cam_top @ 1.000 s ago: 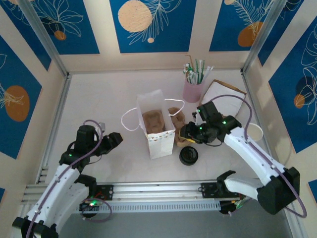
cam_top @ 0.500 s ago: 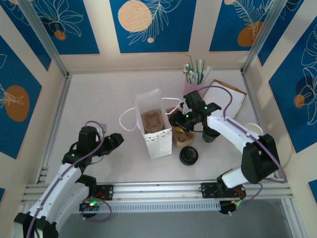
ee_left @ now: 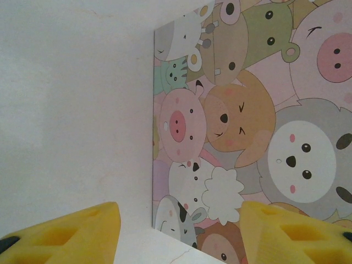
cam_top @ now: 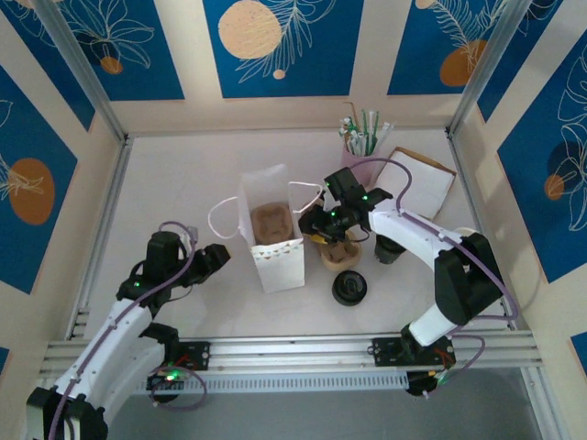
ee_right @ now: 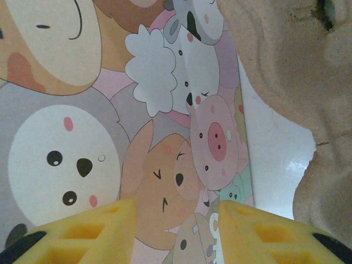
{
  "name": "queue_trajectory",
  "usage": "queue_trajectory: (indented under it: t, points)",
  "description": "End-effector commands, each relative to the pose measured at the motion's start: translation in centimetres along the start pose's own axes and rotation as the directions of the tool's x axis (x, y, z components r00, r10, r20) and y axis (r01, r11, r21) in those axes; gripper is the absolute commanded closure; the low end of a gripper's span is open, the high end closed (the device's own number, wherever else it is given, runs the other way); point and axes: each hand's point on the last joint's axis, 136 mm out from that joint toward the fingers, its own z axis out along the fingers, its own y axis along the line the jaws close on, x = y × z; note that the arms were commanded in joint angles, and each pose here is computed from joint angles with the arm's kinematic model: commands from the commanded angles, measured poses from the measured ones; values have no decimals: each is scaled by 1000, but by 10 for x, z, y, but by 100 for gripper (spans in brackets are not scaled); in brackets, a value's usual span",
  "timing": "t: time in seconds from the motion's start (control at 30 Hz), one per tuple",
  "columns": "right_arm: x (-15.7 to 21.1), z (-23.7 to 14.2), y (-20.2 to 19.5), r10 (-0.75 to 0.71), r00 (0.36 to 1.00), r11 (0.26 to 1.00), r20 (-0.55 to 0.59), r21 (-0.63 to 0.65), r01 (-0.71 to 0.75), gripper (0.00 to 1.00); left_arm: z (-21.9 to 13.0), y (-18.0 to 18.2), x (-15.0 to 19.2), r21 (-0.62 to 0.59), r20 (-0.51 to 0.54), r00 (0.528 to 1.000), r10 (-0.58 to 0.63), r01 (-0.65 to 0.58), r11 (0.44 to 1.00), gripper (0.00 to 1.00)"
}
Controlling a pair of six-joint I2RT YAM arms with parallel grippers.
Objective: Pack the takeout coffee
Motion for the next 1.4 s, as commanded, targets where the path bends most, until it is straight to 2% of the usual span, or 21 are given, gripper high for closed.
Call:
queue_trajectory:
  t: [0.0,0.2,0.47,0.57,0.8,0.93,1.03,1.37]
  points:
    - [-2,-18,5,-12,1000,1000,25,10,12,55,-7,-12,-4,36,13,1000,28,-29,999,40]
    - [4,-79,-20,-37,989,994,140,111,21,40,-36,-26,-14,-3,85,989,118,-118,993,34]
    - [23,-161,-58,-63,964,968,260,249,-3,14,-86,-59,-26,-34,176,953,246,-244,969,15]
    - [23,-178,-74,-39,959,958,280,282,-43,10,-104,-75,-31,-36,202,935,292,-291,956,9]
    - [3,-191,-104,32,950,943,310,305,-131,0,-126,-96,-37,-44,230,906,356,-356,934,1]
    - [-18,-187,-115,74,945,942,318,288,-170,1,-120,-93,-36,-43,216,909,356,-355,934,0]
    - [-26,-186,-131,100,946,919,309,335,-207,1,-117,-91,-35,-38,209,912,352,-352,935,0]
    - [-18,-186,-158,100,963,843,251,493,-216,2,-103,-84,-34,-27,190,920,344,-345,938,0]
